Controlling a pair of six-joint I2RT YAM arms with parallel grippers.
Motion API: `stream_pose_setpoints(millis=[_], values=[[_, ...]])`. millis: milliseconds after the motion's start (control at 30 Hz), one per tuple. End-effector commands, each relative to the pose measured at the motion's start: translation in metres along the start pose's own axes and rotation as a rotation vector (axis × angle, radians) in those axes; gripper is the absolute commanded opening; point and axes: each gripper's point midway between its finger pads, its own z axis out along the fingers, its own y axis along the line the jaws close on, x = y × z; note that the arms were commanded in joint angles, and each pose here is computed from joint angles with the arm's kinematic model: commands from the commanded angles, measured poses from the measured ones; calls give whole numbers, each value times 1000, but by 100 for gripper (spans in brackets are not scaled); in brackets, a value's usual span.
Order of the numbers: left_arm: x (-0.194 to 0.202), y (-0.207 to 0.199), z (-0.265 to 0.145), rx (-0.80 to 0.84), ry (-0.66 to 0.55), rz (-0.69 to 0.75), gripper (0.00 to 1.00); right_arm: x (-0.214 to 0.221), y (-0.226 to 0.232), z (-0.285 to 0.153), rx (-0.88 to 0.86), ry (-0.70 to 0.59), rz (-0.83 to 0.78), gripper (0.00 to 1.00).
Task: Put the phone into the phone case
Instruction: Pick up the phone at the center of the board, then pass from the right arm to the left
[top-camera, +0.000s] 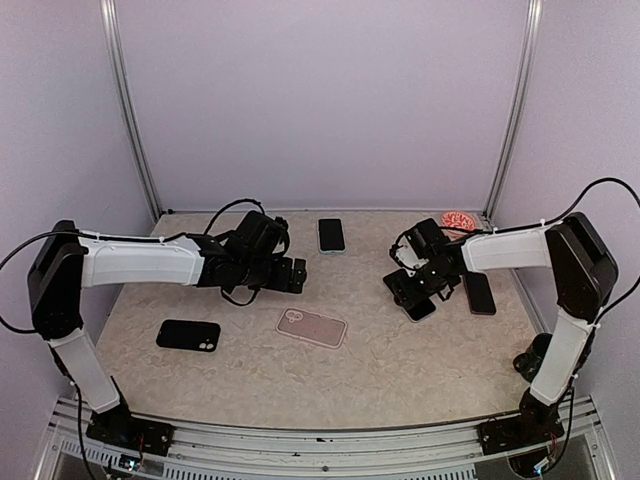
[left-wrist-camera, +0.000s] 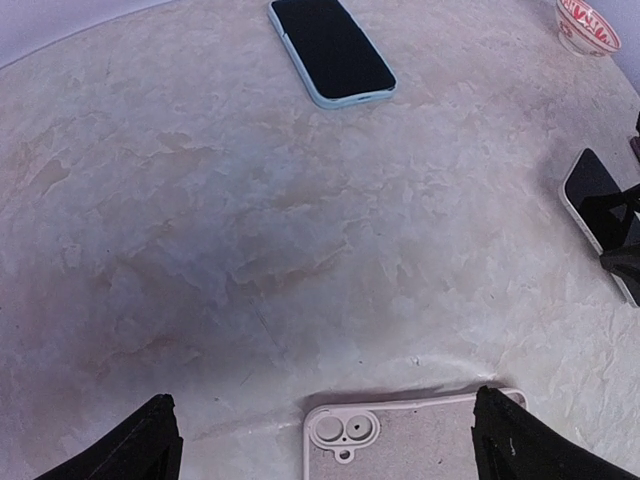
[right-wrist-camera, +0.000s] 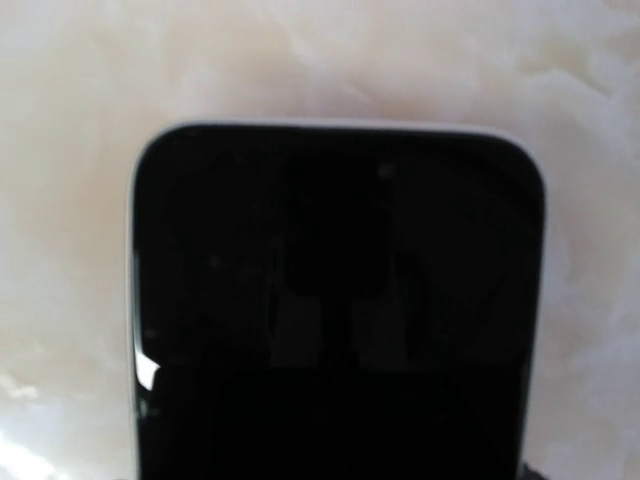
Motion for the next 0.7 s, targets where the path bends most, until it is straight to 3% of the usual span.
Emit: stream_pose_setpoints(millis=[0, 667], values=[[3, -13, 12, 68, 19, -14, 99, -27, 16, -21, -27, -132, -43, 68], [3, -76, 31, 525, 123, -97, 93, -44, 85, -62, -133, -379, -221, 67]])
